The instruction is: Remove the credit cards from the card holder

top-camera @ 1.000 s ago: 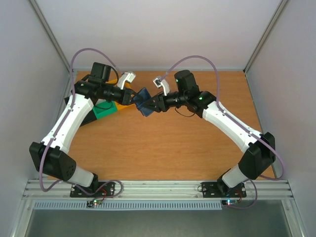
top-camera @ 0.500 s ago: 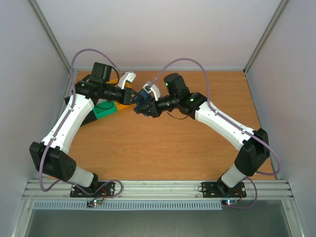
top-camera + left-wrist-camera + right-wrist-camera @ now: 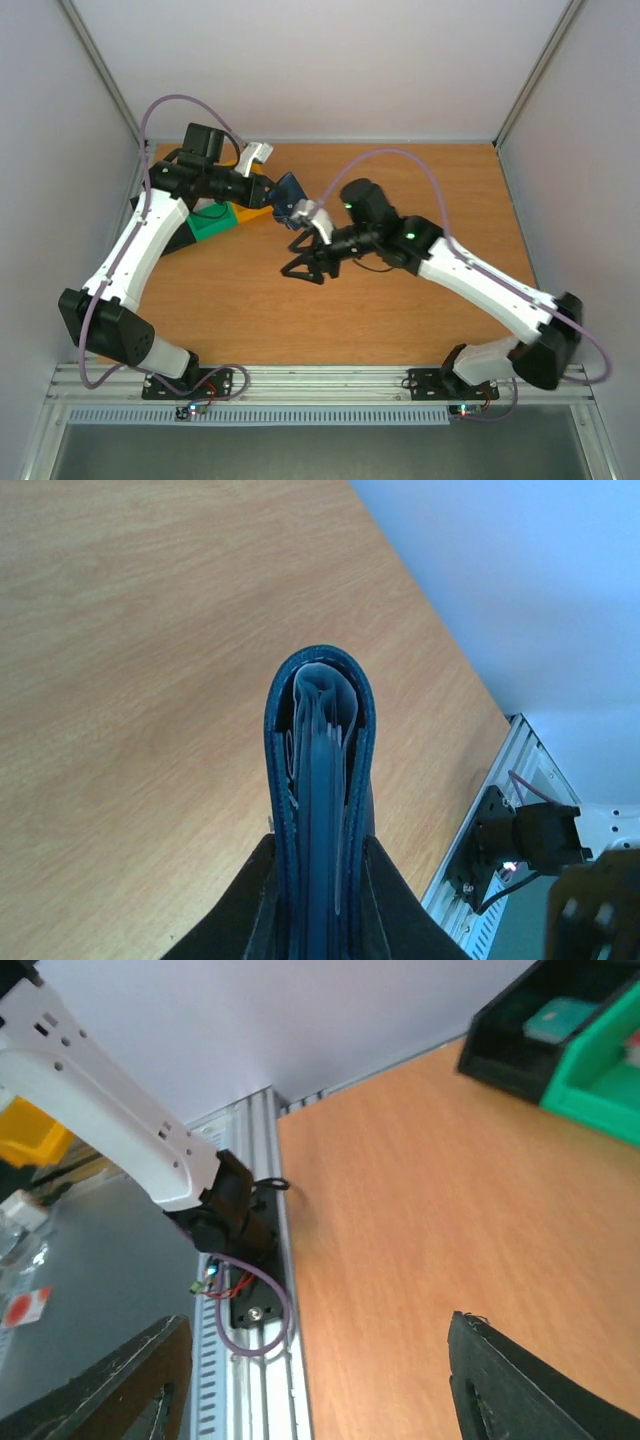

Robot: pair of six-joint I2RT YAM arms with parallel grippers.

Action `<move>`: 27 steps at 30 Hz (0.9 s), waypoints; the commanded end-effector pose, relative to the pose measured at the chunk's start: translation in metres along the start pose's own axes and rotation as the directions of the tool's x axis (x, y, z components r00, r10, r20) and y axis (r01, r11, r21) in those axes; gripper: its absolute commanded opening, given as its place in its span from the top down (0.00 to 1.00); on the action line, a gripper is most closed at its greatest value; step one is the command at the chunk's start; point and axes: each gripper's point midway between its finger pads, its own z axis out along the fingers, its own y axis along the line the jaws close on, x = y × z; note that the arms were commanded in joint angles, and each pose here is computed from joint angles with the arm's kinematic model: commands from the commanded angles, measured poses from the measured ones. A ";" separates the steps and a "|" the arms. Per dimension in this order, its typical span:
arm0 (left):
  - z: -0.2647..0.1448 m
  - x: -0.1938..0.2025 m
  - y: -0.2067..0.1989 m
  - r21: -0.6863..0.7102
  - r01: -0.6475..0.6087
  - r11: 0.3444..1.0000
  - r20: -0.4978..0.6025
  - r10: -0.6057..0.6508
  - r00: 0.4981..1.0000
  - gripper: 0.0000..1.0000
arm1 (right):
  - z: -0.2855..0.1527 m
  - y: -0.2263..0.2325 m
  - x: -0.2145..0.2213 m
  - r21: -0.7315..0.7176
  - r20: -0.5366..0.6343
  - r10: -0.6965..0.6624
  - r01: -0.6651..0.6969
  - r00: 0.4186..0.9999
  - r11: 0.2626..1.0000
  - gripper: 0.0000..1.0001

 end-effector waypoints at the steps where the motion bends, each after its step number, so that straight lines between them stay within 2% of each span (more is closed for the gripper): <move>1: -0.015 -0.019 -0.026 0.056 -0.135 0.989 0.053 0.133 0.990 1.00 | -0.061 -0.008 -0.015 0.171 0.141 -0.045 0.020 0.989 0.985 0.26; 4: -0.020 -0.014 -0.037 0.095 -0.182 0.979 0.048 0.178 0.983 1.00 | -0.096 -0.046 -0.017 0.358 0.220 0.020 -0.100 0.975 0.928 0.18; 6: -0.021 -0.010 -0.044 0.132 -0.192 0.973 0.043 0.188 0.981 1.00 | -0.108 -0.071 -0.015 0.485 0.219 0.050 -0.153 0.974 0.861 0.03; 8: -0.023 -0.003 -0.054 0.183 -0.205 0.962 0.033 0.202 0.979 1.00 | -0.109 -0.080 -0.017 0.525 0.196 0.064 -0.160 0.978 0.836 0.02; 12: -0.031 0.010 -0.078 0.288 -0.239 0.927 0.023 0.243 0.970 1.00 | -0.088 -0.065 -0.028 0.387 0.168 0.042 -0.105 0.985 0.916 0.02; 16: -0.037 0.024 -0.095 0.355 -0.279 0.892 0.011 0.295 0.956 1.00 | -0.072 -0.052 -0.034 0.257 0.150 0.027 -0.066 0.988 0.964 0.03; 19: -0.038 0.029 -0.099 0.370 -0.319 0.872 0.013 0.339 0.941 1.00 | -0.061 -0.035 -0.035 0.130 0.134 0.024 -0.042 0.991 0.991 0.15; 21: -0.038 0.029 -0.099 0.374 -0.322 0.870 0.016 0.341 0.940 1.00 | -0.056 -0.030 -0.032 0.087 0.123 0.035 -0.046 0.992 0.995 0.30; 25: -0.037 0.025 -0.098 0.372 -0.323 0.870 0.025 0.338 0.941 0.99 | -0.053 -0.033 -0.027 0.081 0.115 0.063 -0.073 0.991 0.994 0.78; 26: -0.035 0.023 -0.095 0.360 -0.318 0.877 0.023 0.333 0.943 0.94 | -0.053 -0.033 -0.027 0.085 0.115 0.069 -0.079 0.991 0.993 0.89; 27: -0.033 0.022 -0.092 0.344 -0.306 0.888 0.016 0.320 0.947 0.79 | -0.054 -0.036 -0.027 0.105 0.118 0.075 -0.088 0.990 0.991 0.97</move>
